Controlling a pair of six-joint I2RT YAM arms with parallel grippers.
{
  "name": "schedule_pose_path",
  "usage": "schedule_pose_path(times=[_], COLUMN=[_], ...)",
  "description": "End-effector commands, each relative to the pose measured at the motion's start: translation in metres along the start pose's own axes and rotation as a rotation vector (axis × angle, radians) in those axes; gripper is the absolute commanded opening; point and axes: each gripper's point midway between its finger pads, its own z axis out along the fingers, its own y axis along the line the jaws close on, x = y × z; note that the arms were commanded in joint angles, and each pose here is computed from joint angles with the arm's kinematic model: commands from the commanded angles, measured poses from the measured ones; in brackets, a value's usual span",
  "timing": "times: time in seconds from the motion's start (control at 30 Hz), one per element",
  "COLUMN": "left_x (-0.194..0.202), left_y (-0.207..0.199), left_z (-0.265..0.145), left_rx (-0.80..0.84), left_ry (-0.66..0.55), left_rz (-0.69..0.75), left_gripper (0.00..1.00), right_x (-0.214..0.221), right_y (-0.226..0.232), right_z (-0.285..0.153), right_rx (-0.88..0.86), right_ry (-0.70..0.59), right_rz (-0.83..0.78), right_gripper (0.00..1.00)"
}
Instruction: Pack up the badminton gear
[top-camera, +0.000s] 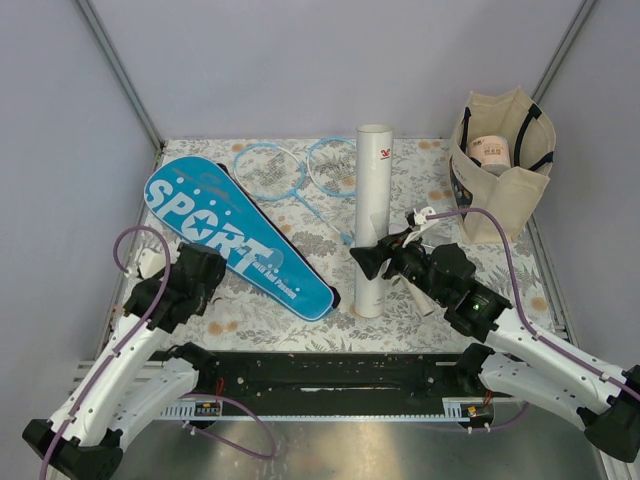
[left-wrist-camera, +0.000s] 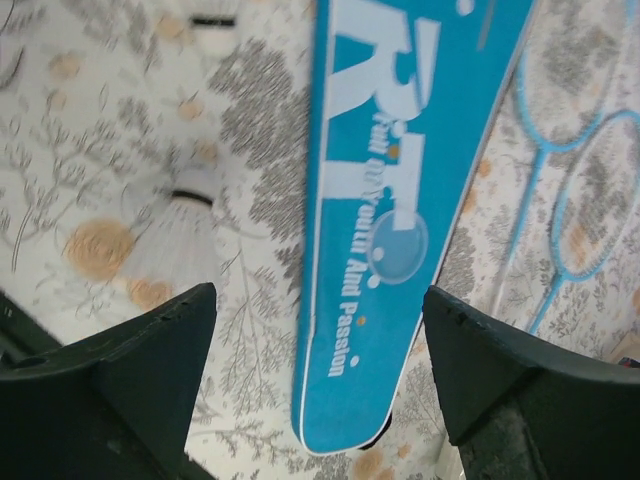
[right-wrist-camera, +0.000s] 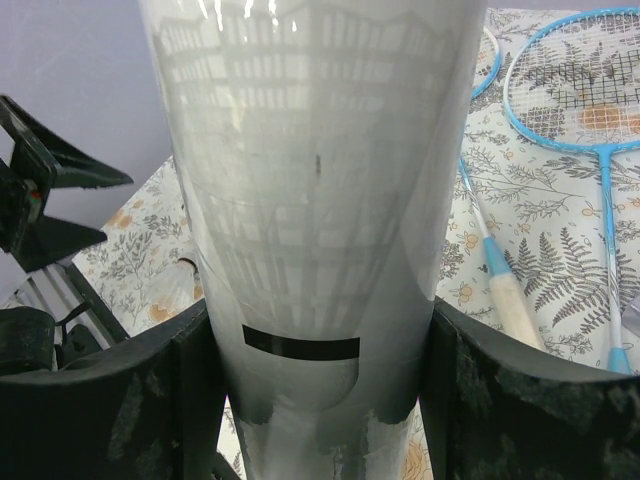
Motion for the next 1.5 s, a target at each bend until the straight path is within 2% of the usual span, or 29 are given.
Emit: schedule_pose_path(times=[0.0, 0.17, 0.3, 0.6, 0.77, 0.87, 1.13, 1.33, 1.47], left_x=[0.04, 0.061, 0.069, 0.054, 0.041, 0.04, 0.033, 0.025, 0.001], left_y=[0.037, 0.05, 0.044, 0.042, 0.045, 0.051, 0.048, 0.039, 0.014], left_z=[0.007, 0.026, 0.044, 0.074, 0.079, 0.082, 0.083, 0.074, 0.05], left_rx=[-0.146, -0.137, -0.031, 0.008, 0.012, 0.007, 0.042, 0.068, 0.12], left_ry=[0.151, 0.181, 0.176, 0.011, -0.075, -0.091, -0.13, -0.139, -0.179], left_rz=[-0.206, -0.28, -0.385, -0.372, -0.349, -0.339, -0.294, -0.243, -0.161], left_gripper=[0.88, 0.88, 0.86, 0.79, 0.64, 0.51, 0.33, 0.0, 0.0], right_x=[-0.026, -0.028, -0.028, -0.032, -0.031, -0.031, -0.033, -0.031, -0.018], right_y=[0.01, 0.01, 0.01, 0.01, 0.01, 0.008, 0.01, 0.009, 0.009], right_z=[-0.001, -0.004, -0.006, -0.007, -0.005, -0.004, -0.006, -0.006, -0.002], right_rx=[-0.039, -0.037, -0.035, -0.03, -0.027, -0.019, -0.021, -0.016, -0.026], right_ry=[-0.087, -0.097, -0.096, -0.101, -0.096, -0.096, -0.098, -0.092, -0.035], right_rz=[-0.011, -0.002, 0.007, 0.012, 0.016, 0.018, 0.04, 0.054, 0.0], right_gripper=[0.42, 0.42, 0.41, 0.41, 0.4, 0.4, 0.39, 0.38, 0.37])
